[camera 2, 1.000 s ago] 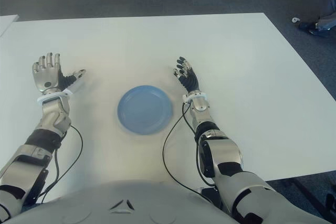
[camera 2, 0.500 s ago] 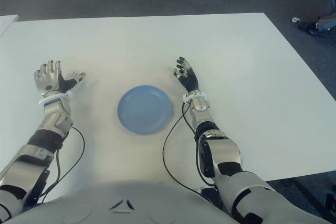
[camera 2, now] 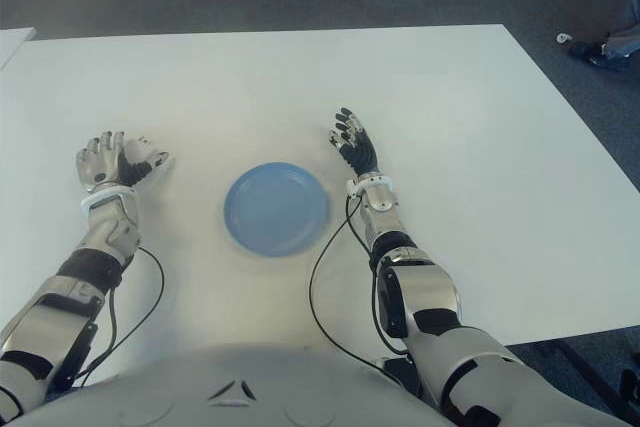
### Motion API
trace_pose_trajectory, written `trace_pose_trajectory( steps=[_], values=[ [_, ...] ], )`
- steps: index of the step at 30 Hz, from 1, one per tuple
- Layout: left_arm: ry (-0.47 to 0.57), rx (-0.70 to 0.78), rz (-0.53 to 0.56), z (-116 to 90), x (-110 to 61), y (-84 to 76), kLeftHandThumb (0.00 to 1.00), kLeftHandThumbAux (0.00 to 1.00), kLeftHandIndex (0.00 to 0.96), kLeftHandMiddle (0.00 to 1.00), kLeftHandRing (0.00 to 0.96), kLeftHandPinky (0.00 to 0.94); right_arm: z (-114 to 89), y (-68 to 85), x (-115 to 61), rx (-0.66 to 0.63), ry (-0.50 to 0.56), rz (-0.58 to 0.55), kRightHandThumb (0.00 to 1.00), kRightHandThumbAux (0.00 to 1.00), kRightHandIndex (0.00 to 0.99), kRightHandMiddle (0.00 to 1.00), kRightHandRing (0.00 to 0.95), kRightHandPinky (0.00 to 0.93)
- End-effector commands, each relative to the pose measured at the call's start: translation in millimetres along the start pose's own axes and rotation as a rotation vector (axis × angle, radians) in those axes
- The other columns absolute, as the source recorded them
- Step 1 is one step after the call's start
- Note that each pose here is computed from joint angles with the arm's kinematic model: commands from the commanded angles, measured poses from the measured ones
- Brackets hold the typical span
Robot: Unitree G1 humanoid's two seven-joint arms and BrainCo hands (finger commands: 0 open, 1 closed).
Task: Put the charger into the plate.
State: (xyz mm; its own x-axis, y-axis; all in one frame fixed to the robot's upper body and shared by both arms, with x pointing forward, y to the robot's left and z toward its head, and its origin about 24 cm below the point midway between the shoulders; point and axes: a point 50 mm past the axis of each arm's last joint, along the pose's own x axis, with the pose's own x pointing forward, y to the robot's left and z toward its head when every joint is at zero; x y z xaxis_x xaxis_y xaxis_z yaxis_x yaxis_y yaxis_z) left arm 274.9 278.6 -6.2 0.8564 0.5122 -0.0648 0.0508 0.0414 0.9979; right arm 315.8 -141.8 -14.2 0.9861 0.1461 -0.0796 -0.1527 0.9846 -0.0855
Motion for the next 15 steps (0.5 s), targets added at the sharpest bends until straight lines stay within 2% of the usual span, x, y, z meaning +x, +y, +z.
trace_pose_trajectory(
  steps=[1,15],
  values=[
    [-0.005,-0.023,-0.064,4.3,-1.5,-8.8,0.167,0.179,0.000,0.000,0.000,0.000,-39.5,8.4,-23.7,0.032,0.197,0.026,0.139,0.662,0.016,0.145,0.114,0.058],
    [0.001,-0.035,-0.149,6.9,-4.3,-23.1,0.173,0.184,0.000,0.000,0.000,0.000,-39.8,6.7,-24.1,0.034,0.197,0.031,0.142,0.657,0.017,0.144,0.118,0.067]
  ],
)
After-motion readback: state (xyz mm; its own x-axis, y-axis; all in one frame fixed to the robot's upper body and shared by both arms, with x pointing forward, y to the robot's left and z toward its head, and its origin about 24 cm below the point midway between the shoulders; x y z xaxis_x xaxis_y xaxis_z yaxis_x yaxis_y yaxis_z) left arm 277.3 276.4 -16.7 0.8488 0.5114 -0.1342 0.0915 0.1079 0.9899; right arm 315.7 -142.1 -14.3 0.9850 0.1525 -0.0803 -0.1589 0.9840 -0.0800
